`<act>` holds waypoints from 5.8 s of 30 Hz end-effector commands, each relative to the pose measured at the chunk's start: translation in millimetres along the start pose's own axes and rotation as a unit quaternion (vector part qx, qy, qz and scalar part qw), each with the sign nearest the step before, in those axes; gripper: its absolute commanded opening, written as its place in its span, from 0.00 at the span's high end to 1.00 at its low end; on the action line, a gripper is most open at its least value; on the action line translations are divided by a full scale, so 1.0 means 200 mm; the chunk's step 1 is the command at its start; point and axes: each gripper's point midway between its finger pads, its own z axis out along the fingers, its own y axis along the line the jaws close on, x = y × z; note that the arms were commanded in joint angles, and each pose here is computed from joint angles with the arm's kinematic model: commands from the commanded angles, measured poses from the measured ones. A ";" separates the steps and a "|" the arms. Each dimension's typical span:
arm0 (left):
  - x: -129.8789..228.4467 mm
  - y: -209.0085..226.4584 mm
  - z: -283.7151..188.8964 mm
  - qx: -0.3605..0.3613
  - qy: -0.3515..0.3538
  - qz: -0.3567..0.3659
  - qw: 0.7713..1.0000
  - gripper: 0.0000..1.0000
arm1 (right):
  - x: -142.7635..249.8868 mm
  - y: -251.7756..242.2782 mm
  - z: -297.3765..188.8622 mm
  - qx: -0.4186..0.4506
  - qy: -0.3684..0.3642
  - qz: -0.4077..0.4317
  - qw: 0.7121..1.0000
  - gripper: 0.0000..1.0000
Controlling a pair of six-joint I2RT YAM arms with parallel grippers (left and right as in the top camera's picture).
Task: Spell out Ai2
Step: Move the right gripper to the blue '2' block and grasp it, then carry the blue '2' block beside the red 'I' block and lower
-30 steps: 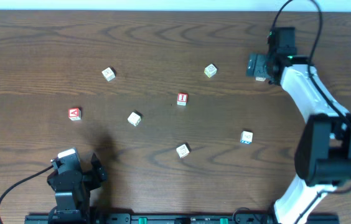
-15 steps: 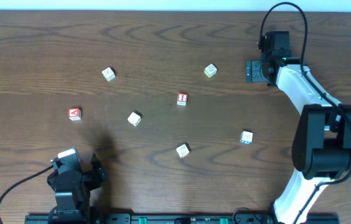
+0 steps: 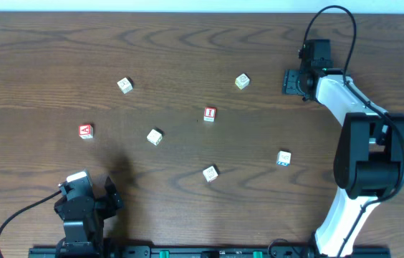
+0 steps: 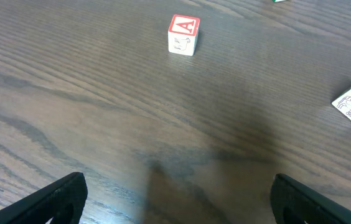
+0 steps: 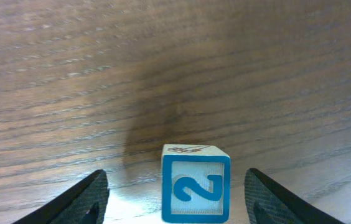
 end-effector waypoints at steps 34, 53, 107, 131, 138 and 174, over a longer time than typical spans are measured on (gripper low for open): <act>0.09 0.02 0.02 -0.009 0.028 0.013 0.999 0.05 | 0.02 0.19 0.01 -0.068 0.026 0.263 0.962 0.99; 0.09 0.02 0.02 -0.009 0.028 0.013 0.999 0.05 | 0.09 0.88 -0.61 0.025 -0.043 0.162 0.985 0.98; 0.09 0.02 0.02 -0.009 0.028 0.013 0.999 0.05 | 0.45 0.97 -0.42 0.030 0.062 0.518 0.853 0.99; 0.09 0.02 0.02 -0.009 0.028 0.013 0.999 0.05 | 0.59 0.98 -0.35 0.074 0.069 0.561 0.822 0.98; 0.09 0.02 0.02 -0.009 0.028 0.013 0.999 0.05 | 0.56 0.95 -0.35 0.078 0.049 0.560 0.823 0.82; 0.09 0.02 0.02 -0.009 0.028 0.013 0.999 0.05 | 0.46 0.91 -0.33 0.071 0.006 0.424 0.903 0.62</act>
